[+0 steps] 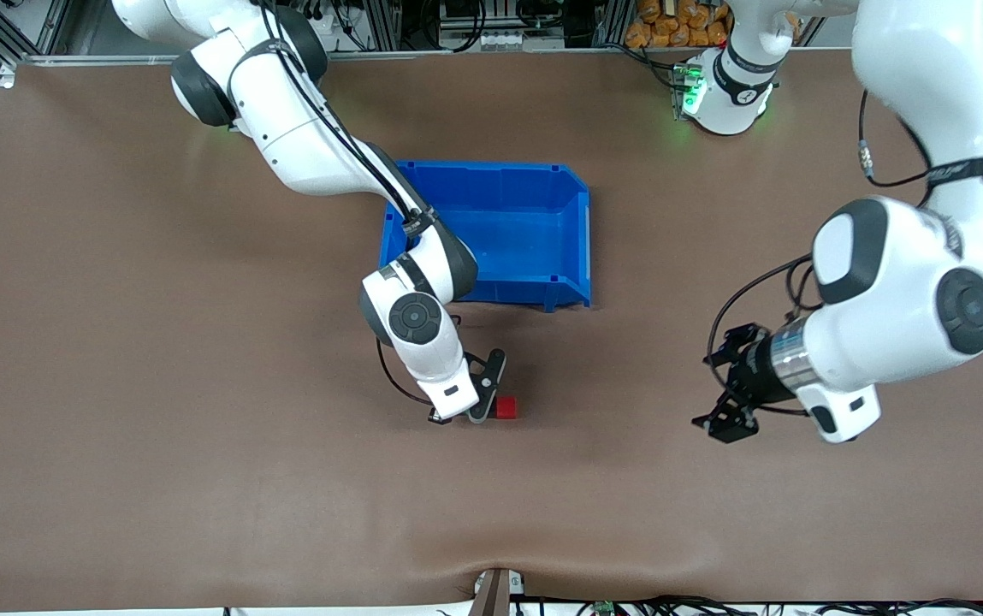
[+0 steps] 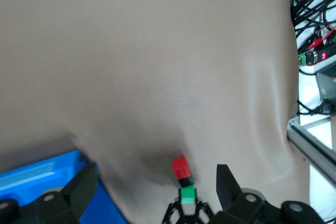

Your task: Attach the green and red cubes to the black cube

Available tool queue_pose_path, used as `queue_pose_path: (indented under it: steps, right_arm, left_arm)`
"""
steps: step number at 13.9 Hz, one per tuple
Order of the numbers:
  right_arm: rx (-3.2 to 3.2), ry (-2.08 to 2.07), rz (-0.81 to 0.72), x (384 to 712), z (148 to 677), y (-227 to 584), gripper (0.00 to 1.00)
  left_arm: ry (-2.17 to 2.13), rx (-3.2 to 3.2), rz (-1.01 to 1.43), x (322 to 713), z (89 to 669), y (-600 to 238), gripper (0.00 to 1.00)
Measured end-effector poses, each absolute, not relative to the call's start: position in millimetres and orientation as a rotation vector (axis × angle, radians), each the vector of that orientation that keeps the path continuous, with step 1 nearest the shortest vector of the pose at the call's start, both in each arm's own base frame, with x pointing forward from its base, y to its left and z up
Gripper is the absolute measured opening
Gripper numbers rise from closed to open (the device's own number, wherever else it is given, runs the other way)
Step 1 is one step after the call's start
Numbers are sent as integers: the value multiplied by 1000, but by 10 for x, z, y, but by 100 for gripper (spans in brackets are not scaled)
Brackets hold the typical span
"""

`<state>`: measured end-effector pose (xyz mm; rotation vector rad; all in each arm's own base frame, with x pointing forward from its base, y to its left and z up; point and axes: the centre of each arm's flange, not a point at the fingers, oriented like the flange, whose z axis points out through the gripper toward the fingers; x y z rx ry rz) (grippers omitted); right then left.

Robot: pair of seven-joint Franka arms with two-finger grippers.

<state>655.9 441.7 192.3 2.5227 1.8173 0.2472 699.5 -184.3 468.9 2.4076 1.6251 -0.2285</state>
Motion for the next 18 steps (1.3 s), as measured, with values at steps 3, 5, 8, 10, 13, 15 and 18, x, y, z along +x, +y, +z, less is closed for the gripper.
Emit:
queue_pose_path:
  steps: [3,5,8,10,13,15,18]
  right_arm:
    - [2517,1826,246,6528,1892,4460,40]
    - [2512,1833,250,6504,1849,4494,40]
    - [2505,1836,284,6502,1839,4527,40]
    - [2497,1834,338,6520,1835,4549,46]
    - [2492,1834,362,6530,1810,4550,77]
    - [2491,1833,363,6535,1815,4549,97]
    - [2502,1822,364,6554,1911,4568,100]
  left_arm:
    - [1527,2501,-204,6871,5037,-1624,100]
    - [1459,2572,-198,6779,5280,-1283,100]
    - [1322,2650,-195,6693,5509,-747,100]
    - [1242,2703,-215,6650,5519,-650,100]
    - [1117,2816,-223,6534,5607,-696,100]
    - [952,2886,-225,6476,5660,-703,100]
    - [735,2964,-234,6461,5615,-630,100]
